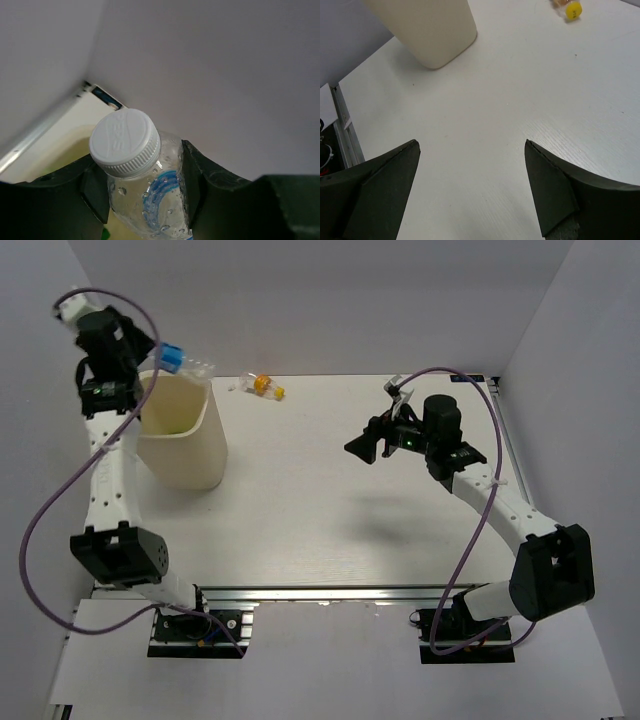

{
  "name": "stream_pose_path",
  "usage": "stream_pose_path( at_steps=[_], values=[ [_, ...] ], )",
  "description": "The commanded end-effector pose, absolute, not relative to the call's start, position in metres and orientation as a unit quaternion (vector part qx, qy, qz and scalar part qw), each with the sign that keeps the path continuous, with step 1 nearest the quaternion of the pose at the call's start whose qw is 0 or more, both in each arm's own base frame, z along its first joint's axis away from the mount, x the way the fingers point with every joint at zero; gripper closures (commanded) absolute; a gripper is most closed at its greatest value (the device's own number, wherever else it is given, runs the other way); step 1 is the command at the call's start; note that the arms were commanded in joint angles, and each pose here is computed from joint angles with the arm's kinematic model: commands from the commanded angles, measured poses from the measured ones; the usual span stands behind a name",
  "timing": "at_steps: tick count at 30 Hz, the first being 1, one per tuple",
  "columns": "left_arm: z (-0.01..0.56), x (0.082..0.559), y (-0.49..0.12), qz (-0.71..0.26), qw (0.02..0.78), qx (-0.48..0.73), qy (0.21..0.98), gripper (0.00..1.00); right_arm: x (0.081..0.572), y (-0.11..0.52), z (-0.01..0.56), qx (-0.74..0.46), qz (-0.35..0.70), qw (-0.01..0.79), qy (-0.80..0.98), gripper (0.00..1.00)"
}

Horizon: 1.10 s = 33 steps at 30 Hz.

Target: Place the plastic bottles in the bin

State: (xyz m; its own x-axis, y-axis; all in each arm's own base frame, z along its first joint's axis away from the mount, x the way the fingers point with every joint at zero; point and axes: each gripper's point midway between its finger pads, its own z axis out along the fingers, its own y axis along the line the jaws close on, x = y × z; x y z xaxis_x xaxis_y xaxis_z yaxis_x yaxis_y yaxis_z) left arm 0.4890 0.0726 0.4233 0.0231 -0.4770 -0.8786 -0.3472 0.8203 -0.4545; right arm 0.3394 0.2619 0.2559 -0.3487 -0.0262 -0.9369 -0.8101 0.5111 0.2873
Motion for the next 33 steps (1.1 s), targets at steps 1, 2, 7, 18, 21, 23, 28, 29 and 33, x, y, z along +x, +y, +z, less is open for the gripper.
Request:
stream_pose_path(
  at_steps=[1,2,7,18,21,23,28,29,33],
  values=[
    [0.460,0.432,0.120,0.013,0.677,-0.369,0.636,0.95,0.342,0.256,0.249,-0.290,0.384,0.494,0.724,0.11],
    [0.460,0.426,0.127,0.020,0.676,-0.377,0.633,0.95,0.342,0.255,0.245,-0.290,0.384,0.491,0.726,0.11],
    [0.440,0.413,0.145,0.048,0.657,-0.399,0.637,0.52,0.342,0.249,0.238,-0.285,0.371,0.485,0.739,0.11],
    [0.467,0.412,0.122,-0.019,0.695,-0.371,0.616,0.02,0.334,0.236,0.225,-0.278,0.349,0.484,0.753,0.11],
    [0.485,0.415,0.093,-0.050,0.712,-0.340,0.613,0.02,0.334,0.232,0.226,-0.275,0.340,0.492,0.753,0.11],
    [0.491,0.429,0.053,-0.068,0.712,-0.302,0.631,0.02,0.333,0.230,0.228,-0.275,0.337,0.495,0.752,0.11],
    [0.461,0.461,-0.047,-0.088,0.690,-0.221,0.684,0.02,0.340,0.204,0.227,-0.225,0.287,0.528,0.767,0.11],
    [0.455,0.466,-0.060,-0.091,0.686,-0.212,0.690,0.02,0.334,0.197,0.227,-0.217,0.281,0.538,0.765,0.11],
    [0.388,0.507,-0.128,-0.073,0.636,-0.179,0.747,0.02,0.333,0.174,0.233,-0.179,0.259,0.571,0.758,0.11]
  ],
)
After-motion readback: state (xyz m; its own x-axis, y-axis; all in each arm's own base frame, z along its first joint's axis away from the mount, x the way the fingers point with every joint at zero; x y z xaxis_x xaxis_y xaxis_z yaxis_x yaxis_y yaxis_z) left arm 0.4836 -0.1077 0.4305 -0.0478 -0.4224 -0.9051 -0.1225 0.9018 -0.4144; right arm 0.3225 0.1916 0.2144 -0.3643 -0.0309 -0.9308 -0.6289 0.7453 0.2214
